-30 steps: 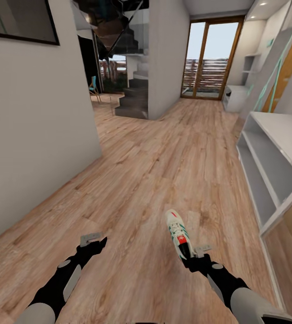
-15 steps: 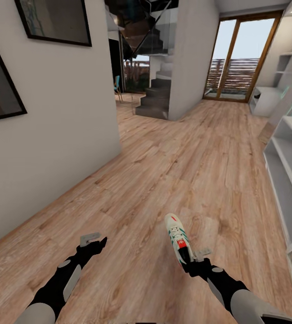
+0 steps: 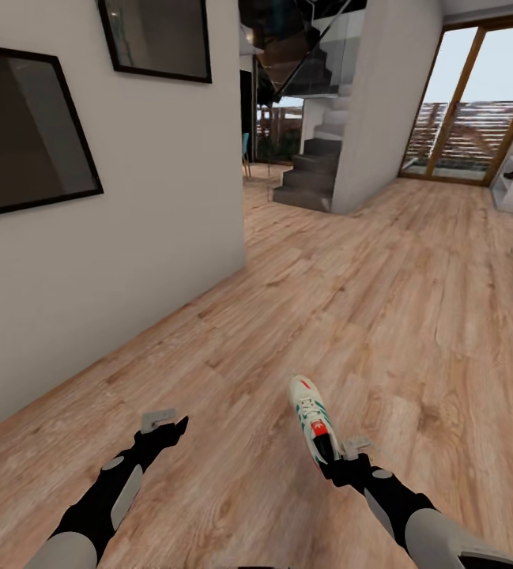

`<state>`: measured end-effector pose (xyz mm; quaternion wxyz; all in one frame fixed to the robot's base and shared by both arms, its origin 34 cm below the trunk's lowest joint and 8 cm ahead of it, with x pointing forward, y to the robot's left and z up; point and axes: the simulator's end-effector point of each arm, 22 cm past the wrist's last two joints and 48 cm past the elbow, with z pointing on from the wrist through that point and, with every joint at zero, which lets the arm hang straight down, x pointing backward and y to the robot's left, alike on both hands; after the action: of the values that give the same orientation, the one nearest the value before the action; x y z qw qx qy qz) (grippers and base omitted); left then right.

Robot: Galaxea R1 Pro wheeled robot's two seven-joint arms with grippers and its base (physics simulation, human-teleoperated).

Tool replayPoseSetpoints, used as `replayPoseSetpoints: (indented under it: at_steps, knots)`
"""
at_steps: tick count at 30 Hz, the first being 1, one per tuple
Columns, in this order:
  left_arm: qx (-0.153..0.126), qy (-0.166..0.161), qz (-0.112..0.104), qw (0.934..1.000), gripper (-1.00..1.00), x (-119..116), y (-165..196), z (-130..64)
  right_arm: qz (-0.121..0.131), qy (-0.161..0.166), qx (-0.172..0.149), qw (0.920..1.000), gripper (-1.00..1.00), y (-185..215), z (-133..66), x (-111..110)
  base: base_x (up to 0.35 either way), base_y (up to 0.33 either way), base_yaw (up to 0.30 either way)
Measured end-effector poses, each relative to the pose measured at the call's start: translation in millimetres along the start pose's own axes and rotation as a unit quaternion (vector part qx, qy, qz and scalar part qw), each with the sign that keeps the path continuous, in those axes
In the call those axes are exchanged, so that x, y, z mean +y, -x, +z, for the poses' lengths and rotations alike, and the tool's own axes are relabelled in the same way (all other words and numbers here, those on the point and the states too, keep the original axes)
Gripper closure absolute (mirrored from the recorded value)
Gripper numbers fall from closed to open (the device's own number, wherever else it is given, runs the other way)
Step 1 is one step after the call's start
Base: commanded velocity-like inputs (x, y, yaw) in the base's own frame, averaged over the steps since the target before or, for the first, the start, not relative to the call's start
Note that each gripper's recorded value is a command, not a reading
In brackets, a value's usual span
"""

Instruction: Pick up the two gym shoes and the two sandals from the corridor floor and place them onto the hallstand (shoe rack) in the corridor, making sure they are on the rack and not on the floor. Arrange them so the two gym shoes are next to each other and the two sandals are next to each other.

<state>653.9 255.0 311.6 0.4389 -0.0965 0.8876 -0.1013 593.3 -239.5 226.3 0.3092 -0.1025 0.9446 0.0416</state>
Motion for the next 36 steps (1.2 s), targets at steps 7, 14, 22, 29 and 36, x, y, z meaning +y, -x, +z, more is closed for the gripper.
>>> replayPoseSetpoints:
  at_steps: [7, 14, 22, 29, 36]
  knots:
    - [0.0, 0.0, 0.0, 1.0, -1.0, 0.2, 0.0, 0.0, 0.0, 0.0, 0.0, 1.0, 1.0, 0.1, 0.0, 0.0, 0.235, -0.077, 0.074]
    - [0.0, 0.0, 0.0, 1.0, -1.0, 0.0, 0.1, 0.0, 0.0, 0.0, -0.001, 1.0, 1.0, 0.6, 0.0, -0.1, 0.219, -0.067, 0.062]
    - [-0.001, 0.0, 0.0, 1.0, -1.0, -0.1, 0.6, 0.0, 0.0, 0.0, -0.001, 1.0, 1.0, 0.8, 0.0, -0.1, 0.035, -0.011, 0.244]
    - [-0.001, 0.0, 0.0, 1.0, -1.0, 0.0, 0.7, 0.0, 0.0, 0.0, -0.001, 1.0, 1.0, 0.2, 0.0, 0.0, 0.005, -0.002, 0.282]
    - [-0.001, 0.0, 0.0, 1.0, -1.0, -0.3, 1.4, 0.0, 0.0, -0.001, -0.001, 1.0, 1.0, 0.3, 0.0, -0.3, 0.001, 0.0, 0.288]
